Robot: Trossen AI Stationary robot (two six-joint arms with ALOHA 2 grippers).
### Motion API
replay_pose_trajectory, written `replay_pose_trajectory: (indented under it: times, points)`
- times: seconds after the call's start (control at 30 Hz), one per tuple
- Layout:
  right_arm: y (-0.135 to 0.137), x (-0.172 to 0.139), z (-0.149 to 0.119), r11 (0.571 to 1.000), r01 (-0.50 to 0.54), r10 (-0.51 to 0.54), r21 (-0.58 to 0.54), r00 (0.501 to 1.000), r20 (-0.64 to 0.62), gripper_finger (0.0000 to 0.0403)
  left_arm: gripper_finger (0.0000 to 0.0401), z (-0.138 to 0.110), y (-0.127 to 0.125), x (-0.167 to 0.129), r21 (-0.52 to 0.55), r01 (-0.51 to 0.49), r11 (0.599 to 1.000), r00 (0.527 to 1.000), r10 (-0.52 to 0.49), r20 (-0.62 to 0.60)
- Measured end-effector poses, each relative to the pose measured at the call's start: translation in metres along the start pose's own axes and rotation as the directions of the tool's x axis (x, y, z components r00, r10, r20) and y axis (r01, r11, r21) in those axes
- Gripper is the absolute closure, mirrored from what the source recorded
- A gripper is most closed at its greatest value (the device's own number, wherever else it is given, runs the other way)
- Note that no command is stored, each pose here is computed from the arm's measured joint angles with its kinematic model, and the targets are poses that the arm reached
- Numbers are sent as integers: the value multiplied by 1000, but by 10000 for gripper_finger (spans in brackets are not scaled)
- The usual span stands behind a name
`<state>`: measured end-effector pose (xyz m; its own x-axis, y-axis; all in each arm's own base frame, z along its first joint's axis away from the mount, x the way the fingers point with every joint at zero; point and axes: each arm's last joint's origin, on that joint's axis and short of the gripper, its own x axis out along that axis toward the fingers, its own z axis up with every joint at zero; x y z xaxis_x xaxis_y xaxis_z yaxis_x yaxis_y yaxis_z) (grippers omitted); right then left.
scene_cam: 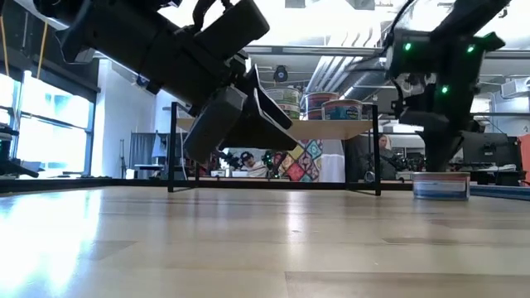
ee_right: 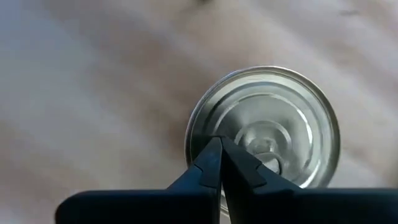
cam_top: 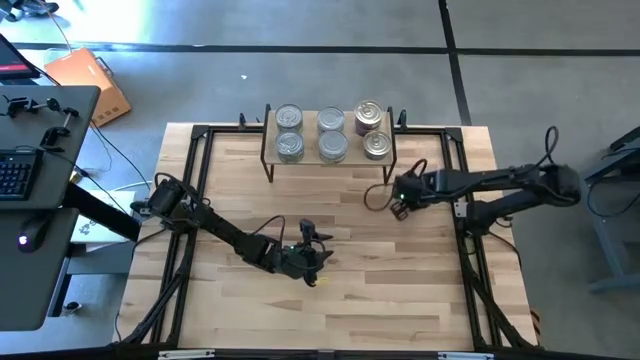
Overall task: Stack canned seafood by type on shelf
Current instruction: Stack the blue tuna can on top of the bottom blue tuna can on the shelf
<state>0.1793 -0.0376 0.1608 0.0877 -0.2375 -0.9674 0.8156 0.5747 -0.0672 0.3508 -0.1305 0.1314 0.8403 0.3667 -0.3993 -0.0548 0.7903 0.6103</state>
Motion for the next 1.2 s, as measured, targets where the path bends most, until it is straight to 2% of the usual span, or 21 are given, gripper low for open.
replay_pose_trajectory:
  times: [0.13, 0.23, 0.33, 0.4, 0.47, 0.5, 0.53, 0.57, 0.6, 0.7, 0.8, 0.93, 1.0, 1.1, 1.17, 1.2]
  points:
    - [29, -6, -16, 978, -170, 171, -121, 985, 5, 403, 188, 0, -1, 0, 1, 27, 1000, 1000, -27, 9]
    - [57, -10, -30, 897, -326, 346, -297, 938, 15, 403, 188, 0, -1, 0, 1, 28, 1000, 1000, -28, 9]
    - [88, -10, -39, 762, -444, 511, -471, 860, 17, 403, 188, 0, -1, 0, 0, 31, 1000, 999, -31, 11]
    - [109, -5, -43, 655, -466, 599, -595, 800, 33, 403, 188, 1, -2, 0, -3, 54, 999, 998, -54, 23]
    - [126, -1, -46, 507, -442, 683, -740, 730, 31, 403, 188, 2, -2, 0, -10, 84, 996, 996, -83, 43]
    - [133, -1, -48, 448, -411, 707, -794, 706, 34, 403, 188, 3, -2, 0, -14, 97, 995, 994, -96, 56]
    - [138, -2, -49, 411, -373, 718, -832, 695, 43, 403, 188, 4, -3, 0, -16, 111, 994, 992, -110, 65]
    - [142, -3, -49, 400, -335, 717, -853, 694, 64, 403, 188, 4, -3, 0, -16, 125, 992, 990, -124, 71]
    - [145, -6, -49, 408, -294, 708, -864, 699, 96, 403, 188, 4, -4, -1, -14, 144, 989, 987, -143, 77]
    - [148, -18, -45, 482, -196, 658, -854, 725, 205, 401, 188, 5, -5, -1, -7, 207, 978, 974, -206, 96]
    - [149, -26, -43, 495, -192, 625, -847, 756, 195, 380, 188, 3, -4, 2, 0, 257, 966, 962, -256, 98]
    - [153, -33, -45, 451, -265, 664, -852, 737, 122, 311, 188, 0, 5, 12, 71, 312, 947, 939, -319, 127]
    - [155, -33, -48, 423, -260, 692, -868, 711, 125, 267, 188, -1, 11, 19, 119, 318, 941, 929, -335, 160]
    - [156, -29, -59, 349, -210, 725, -914, 678, 121, 204, 188, -5, 18, 31, 195, 337, 921, 905, -374, 202]
    - [155, -23, -67, 319, -140, 713, -937, 687, 140, 172, 188, -11, 23, 38, 233, 358, 904, 890, -405, 208]
    - [153, -20, -71, 318, -100, 696, -943, 700, 161, 161, 188, -14, 24, 42, 245, 371, 896, 882, -422, 207]
